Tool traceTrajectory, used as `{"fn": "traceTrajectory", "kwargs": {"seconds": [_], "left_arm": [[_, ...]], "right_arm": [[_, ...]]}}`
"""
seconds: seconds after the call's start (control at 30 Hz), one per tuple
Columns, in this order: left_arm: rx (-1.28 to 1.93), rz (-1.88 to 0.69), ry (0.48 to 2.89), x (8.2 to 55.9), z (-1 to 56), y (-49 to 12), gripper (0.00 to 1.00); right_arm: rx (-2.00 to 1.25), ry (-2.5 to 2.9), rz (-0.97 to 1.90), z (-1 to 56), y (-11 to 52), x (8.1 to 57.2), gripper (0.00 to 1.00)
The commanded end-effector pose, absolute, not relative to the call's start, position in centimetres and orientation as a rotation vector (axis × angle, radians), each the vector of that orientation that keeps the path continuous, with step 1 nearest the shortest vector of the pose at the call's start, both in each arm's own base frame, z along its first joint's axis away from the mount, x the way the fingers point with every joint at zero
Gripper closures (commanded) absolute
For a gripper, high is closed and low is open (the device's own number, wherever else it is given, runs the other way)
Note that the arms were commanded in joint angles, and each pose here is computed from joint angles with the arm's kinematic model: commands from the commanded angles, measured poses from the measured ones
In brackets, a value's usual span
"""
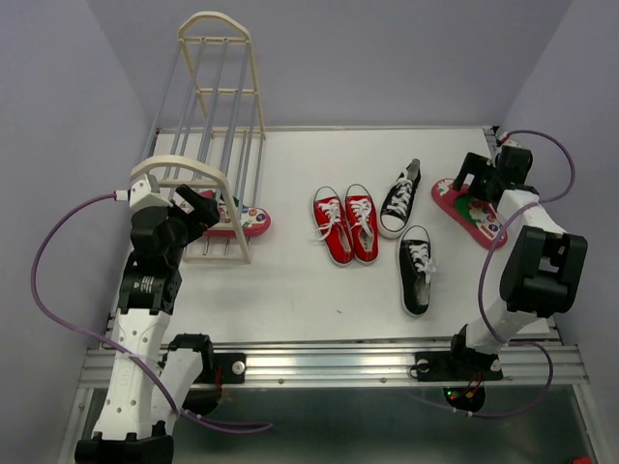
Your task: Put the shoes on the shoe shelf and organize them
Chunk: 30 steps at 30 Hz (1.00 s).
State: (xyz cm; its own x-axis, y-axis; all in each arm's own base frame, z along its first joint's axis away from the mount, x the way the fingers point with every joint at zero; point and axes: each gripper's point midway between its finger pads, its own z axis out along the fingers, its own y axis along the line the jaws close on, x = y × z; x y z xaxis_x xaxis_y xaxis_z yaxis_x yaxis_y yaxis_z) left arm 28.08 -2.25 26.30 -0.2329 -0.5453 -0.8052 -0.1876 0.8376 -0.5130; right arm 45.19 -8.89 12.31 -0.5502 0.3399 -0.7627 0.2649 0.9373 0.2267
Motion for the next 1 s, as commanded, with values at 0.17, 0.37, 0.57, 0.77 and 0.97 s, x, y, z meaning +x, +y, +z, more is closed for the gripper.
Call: {"fn": "traceTrajectory", "kwargs": {"seconds": [0.17,0.37,0.57,0.77,0.97], "left_arm": [[-0.548,-0.351,1.765,28.7,27.3,-1.9,0.01],[-0.572,-0.318,1.762,28.8,27.1,-1.3,0.01],[-0.598,-0.275,1.771,28.8,26.9,-0.6,0.01],[-0.615,-0.268,1.772,29.1,26.5,-0.4,0.01],[-0.623,-0.272,1.783,29.7,25.8,-0.5,0.01]], "right_arm": [[-0.747,2.363,-0.118,12.6,-9.6,40.0,0.0],[-1.064,2.35,-0.25,12.6,-13.2,38.0,0.0],[-1.132,2.289,-0.067,12.4,-15.1,37.2,0.0],[-1.042,2.283,-0.093,10.7,-16.6,39.8,0.0],[-0.931,2.189,0.008,10.8,-15.8,43.4,0.0]]}}
